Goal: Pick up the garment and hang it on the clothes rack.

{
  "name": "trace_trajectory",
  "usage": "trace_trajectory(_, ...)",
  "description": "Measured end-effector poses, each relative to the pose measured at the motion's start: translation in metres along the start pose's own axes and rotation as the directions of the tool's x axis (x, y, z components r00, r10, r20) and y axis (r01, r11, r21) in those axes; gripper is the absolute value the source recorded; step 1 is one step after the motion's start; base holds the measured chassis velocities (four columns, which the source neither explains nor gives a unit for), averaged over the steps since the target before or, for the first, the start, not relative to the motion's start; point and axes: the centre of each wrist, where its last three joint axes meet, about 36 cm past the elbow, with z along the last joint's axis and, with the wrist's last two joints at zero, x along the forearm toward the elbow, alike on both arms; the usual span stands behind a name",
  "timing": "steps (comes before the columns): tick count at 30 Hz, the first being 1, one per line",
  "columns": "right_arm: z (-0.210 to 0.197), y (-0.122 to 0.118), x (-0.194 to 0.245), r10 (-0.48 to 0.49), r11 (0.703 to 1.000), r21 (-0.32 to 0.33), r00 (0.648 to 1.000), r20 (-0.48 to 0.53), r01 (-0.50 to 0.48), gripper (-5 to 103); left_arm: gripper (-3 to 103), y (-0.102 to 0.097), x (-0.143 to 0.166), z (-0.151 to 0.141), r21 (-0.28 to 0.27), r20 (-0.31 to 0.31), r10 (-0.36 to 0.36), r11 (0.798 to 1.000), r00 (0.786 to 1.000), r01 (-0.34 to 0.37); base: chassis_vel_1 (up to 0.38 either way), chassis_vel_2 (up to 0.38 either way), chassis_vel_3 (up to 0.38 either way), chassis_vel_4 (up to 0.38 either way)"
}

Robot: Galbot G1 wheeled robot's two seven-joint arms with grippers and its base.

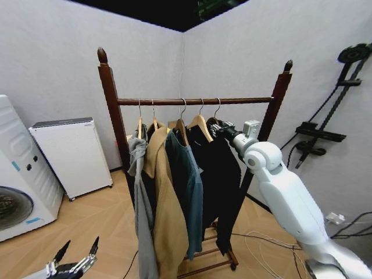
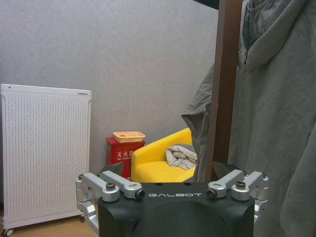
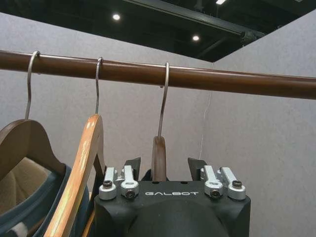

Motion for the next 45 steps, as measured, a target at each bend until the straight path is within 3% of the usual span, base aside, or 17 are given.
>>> trace_trajectory(1, 0.0, 0.0, 0.0, 0.0, 1.0, 0.0, 1.0, 0.0, 0.0, 56, 100, 0.0, 0.0, 0.0, 0.0, 0.0, 0.0, 1.0, 1.0, 0.0, 0.0, 0.0, 0.0, 0.0)
trace_trajectory(6, 0.011, 0.008, 0.047, 0.002, 1.0, -0.006, 1.0, -0.001, -0.002, 77, 100, 0.0, 0.0, 0.0, 0.0, 0.0, 0.0, 1.0, 1.0, 0.0, 0.0, 0.0, 0.0, 0.0)
trace_trajectory(8, 0.012, 0.011, 0.055, 0.002, 1.0, -0.004, 1.0, -0.002, -0.002, 77, 100, 0.0, 0.0, 0.0, 0.0, 0.0, 0.0, 1.0, 1.0, 0.0, 0.0, 0.0, 0.0, 0.0)
trace_trajectory(9, 0.016, 0.016, 0.068, -0.001, 1.0, -0.003, 1.0, -0.004, 0.001, 88, 100, 0.0, 0.0, 0.0, 0.0, 0.0, 0.0, 1.0, 1.0, 0.0, 0.0, 0.0, 0.0, 0.0)
trace_trajectory(14, 0.029, 0.034, 0.106, 0.016, 1.0, -0.009, 0.999, -0.05, -0.017, 99, 100, 0.0, 0.0, 0.0, 0.0, 0.0, 0.0, 1.0, 1.0, 0.0, 0.0, 0.0, 0.0, 0.0)
trace_trajectory(30, 0.036, 0.059, 0.177, 0.08, 0.996, 0.037, 0.994, -0.079, -0.077, 100, 100, 0.0, 0.0, 0.0, 0.0, 0.0, 0.0, 1.0, 1.0, 0.0, 0.0, 0.0, 0.0, 0.0)
trace_trajectory(45, 0.045, 0.056, 0.186, 0.14, 0.99, 0.024, 0.983, -0.117, -0.138, 100, 100, 0.0, 0.0, 0.0, 0.0, 0.0, 0.0, 1.0, 1.0, 0.0, -0.02, -0.079, -0.082, -0.02)
